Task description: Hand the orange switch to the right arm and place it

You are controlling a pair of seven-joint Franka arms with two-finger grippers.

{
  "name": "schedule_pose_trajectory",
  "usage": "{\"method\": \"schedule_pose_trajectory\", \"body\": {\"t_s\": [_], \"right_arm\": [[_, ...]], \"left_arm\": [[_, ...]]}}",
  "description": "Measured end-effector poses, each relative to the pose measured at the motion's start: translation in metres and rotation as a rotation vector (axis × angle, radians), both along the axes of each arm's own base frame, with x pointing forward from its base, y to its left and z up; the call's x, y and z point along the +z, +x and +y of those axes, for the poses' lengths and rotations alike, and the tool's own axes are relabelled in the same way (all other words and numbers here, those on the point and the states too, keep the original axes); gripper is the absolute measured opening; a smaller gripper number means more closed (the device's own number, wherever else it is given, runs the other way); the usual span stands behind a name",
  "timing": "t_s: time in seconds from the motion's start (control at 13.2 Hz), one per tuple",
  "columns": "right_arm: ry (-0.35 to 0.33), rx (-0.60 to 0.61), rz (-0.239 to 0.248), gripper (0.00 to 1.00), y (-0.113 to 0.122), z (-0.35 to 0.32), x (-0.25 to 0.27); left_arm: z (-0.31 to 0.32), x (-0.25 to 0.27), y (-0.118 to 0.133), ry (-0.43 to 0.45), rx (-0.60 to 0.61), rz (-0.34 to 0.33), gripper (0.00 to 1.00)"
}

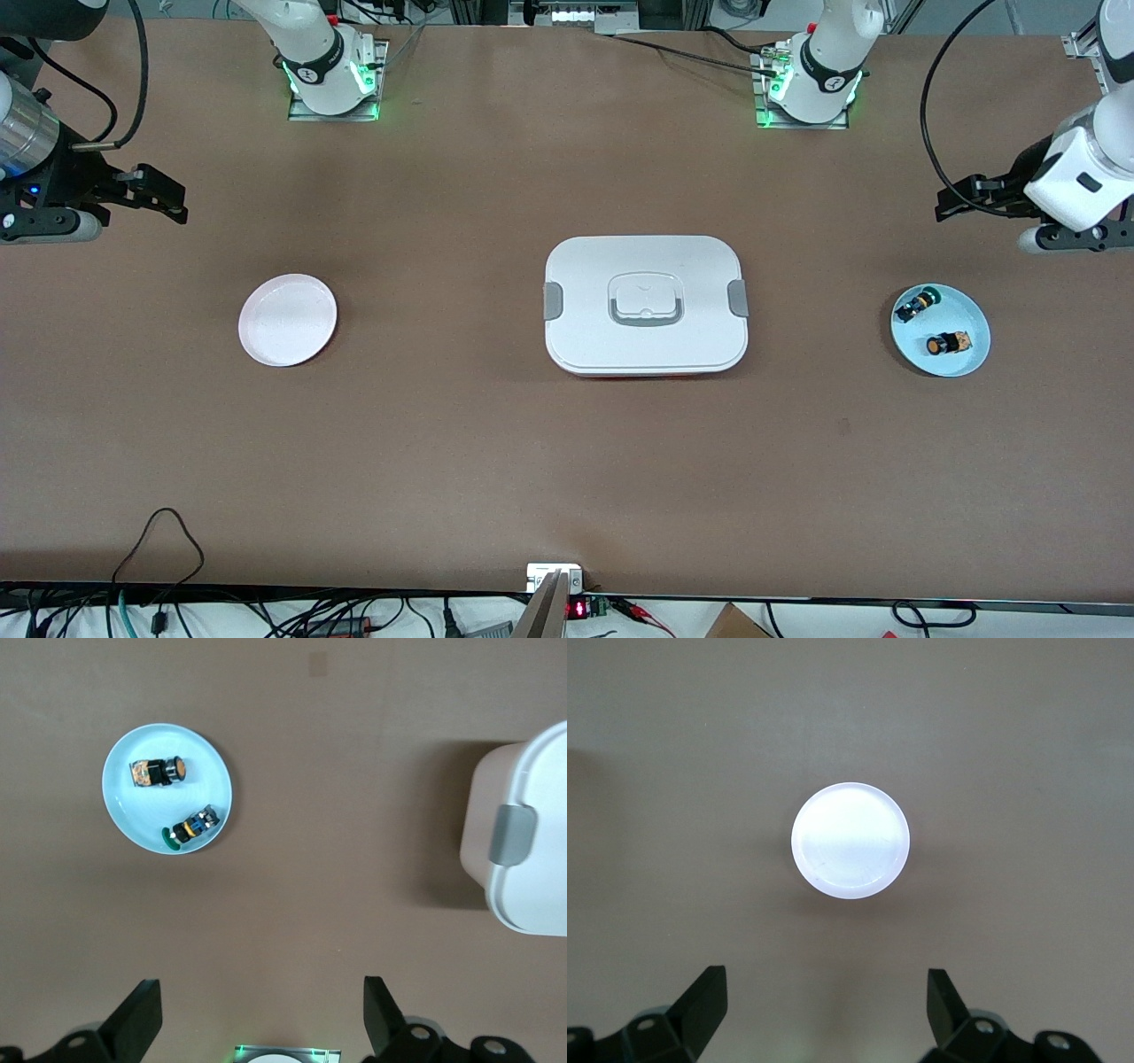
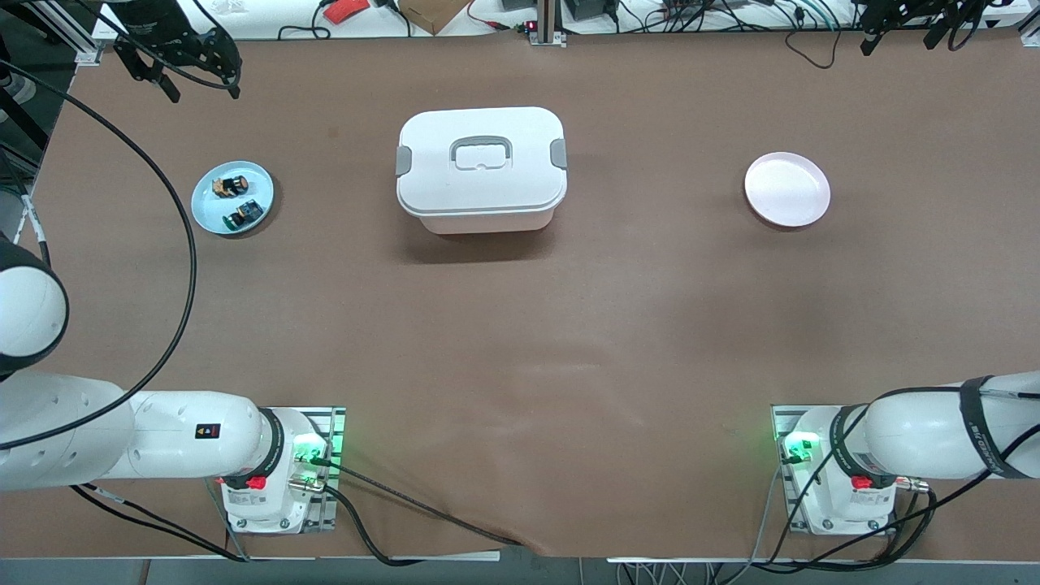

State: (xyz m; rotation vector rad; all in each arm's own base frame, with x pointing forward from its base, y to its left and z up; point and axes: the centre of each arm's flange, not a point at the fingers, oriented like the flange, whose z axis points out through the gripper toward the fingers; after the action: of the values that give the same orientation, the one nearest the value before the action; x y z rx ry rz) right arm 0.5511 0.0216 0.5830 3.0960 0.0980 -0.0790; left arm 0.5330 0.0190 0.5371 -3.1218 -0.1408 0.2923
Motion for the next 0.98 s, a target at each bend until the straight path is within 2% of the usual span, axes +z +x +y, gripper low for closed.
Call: {"method": "schedule_pose_trajectory", "body": {"t_s": [0.3, 0.68, 0.83, 0.98], "right_arm": [[0.0, 0.0, 0.0, 1.0, 0.0, 0.0, 0.0], [0.0, 0.0, -0.002, 1.0, 0.0, 0.0, 0.001], [0.0, 0.0, -0.003, 1.0, 0.0, 0.0, 0.001], [0.0, -0.001, -0.003, 1.0, 0.001, 0.0, 0.001]], "left_arm": [[-0.003, -0.031, 0.02, -0.002, -0.006, 0.085, 1.0], [0.017, -0.051, 0.057, 0.012, -0.001, 0.08, 1.0], [0.061, -0.08, 0.069, 0.031, 0.029, 0.027, 1.0], [0.109, -0.113, 0.072, 0.028, 0.024, -0.048, 1.0]]}}
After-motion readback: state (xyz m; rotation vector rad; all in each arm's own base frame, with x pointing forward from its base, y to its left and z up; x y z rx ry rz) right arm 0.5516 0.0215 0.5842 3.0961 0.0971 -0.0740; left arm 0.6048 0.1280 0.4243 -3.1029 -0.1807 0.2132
